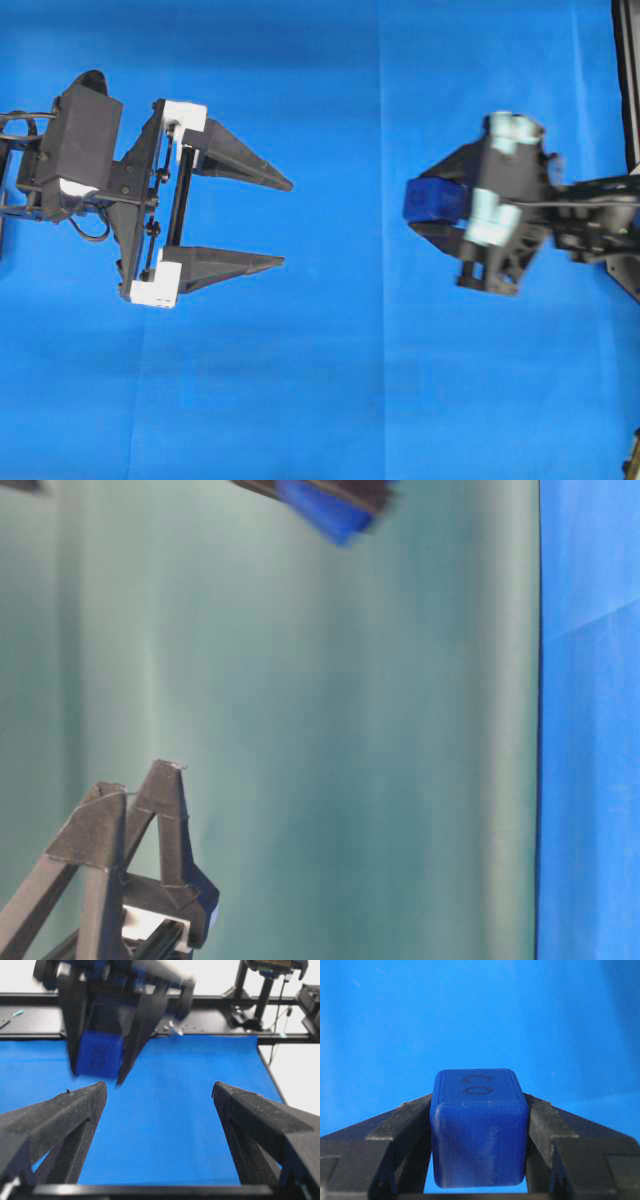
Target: Handover the blue block to the right arm after grasping it with the left arm, then place it in the designated position.
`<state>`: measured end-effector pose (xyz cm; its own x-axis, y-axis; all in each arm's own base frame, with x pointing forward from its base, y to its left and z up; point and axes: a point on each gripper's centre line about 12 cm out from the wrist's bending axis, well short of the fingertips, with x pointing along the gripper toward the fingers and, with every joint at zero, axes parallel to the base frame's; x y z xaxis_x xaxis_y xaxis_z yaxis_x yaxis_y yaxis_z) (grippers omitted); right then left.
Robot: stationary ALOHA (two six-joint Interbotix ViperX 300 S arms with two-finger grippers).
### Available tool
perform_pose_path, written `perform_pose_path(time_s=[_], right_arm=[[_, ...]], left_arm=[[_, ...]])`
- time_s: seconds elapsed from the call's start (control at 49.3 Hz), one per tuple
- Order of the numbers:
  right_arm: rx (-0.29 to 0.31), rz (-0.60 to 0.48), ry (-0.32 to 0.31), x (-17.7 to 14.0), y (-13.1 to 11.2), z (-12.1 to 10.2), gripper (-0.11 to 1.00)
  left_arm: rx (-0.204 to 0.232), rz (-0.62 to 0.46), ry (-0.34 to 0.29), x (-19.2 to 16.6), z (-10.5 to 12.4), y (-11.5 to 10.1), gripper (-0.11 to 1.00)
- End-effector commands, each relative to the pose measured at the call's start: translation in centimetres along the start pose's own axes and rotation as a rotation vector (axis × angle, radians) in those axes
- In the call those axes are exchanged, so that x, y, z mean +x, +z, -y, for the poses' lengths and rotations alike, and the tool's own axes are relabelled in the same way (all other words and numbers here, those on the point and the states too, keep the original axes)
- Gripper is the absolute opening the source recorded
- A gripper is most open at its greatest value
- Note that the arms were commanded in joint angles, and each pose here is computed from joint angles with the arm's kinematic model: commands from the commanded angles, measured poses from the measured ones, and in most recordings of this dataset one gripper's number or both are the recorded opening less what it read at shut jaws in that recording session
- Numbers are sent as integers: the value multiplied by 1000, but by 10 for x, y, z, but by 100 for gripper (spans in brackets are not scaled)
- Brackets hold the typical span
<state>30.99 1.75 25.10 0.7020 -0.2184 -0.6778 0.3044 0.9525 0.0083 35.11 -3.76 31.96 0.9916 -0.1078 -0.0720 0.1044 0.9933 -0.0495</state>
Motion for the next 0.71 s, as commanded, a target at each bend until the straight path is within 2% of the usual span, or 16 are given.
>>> perform_pose_path(time_s=[0.0,0.101,0.304,0.466,0.689], right_arm=[[20,-9,-10,19,0,7,41],[26,-32,-3,43,-7,11,41],[27,-33,72,78,-16,8,41],[36,-60,107,104,-29,10,41],[44,-78,147,128,-39,8,41]], left_arm=[[2,44,-4,-3,1,14,92],[2,40,-4,-3,1,13,92],[2,38,-4,-3,1,13,92],[3,37,-4,-3,1,13,92],[6,37,-3,-3,1,13,92]])
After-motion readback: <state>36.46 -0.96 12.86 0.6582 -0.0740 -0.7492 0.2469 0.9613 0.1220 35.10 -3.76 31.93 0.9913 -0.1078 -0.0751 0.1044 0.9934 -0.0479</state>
